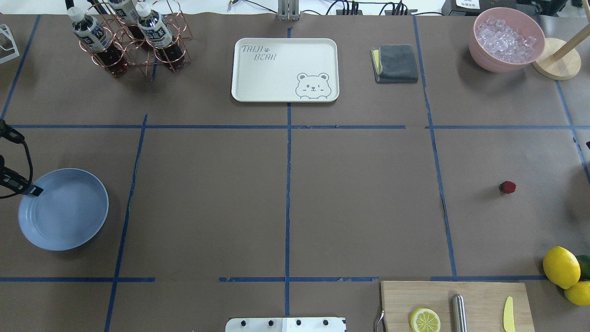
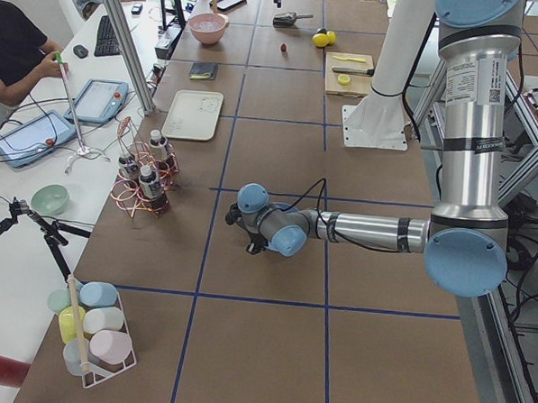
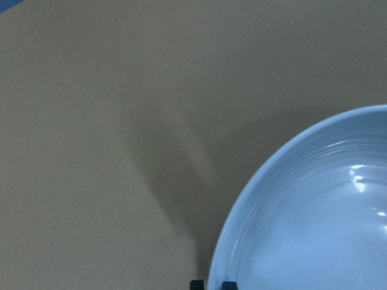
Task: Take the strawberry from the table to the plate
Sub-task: 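Lower the left gripper to the rim of the light blue plate, then grip the plate rim with the left gripper and slide it toward the table center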
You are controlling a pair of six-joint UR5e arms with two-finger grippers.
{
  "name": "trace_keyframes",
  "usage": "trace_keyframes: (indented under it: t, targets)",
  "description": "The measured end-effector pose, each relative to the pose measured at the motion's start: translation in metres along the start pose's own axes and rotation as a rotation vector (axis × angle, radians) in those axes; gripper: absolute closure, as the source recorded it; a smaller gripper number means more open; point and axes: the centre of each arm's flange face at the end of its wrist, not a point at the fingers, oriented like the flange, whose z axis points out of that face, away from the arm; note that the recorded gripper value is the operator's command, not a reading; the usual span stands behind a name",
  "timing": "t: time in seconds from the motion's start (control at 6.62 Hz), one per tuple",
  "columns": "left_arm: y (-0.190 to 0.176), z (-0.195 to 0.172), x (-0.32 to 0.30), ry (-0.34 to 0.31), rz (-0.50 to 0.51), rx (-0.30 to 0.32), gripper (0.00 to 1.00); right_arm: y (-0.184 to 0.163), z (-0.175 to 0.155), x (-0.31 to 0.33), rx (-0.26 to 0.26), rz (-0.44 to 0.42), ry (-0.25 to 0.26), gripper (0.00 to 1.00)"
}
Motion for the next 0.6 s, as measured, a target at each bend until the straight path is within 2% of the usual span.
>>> trace_keyframes:
  t: [0.3, 0.45, 0.6]
  targets:
    - [-0.044, -0.032, 0.064, 0.128, -0.165, 0.07, 1.0, -0.001, 0.0, -0.003, -0.001, 0.005, 0.0, 0.0]
    - [-0.078, -0.035, 0.112, 0.203, -0.258, 0.101, 1.0, -0.001, 0.001, -0.003, -0.002, 0.005, 0.0, 0.0]
    - [-0.115, -0.022, 0.175, 0.265, -0.343, 0.109, 1.0, -0.001, 0.001, -0.004, -0.002, 0.005, -0.001, 0.0]
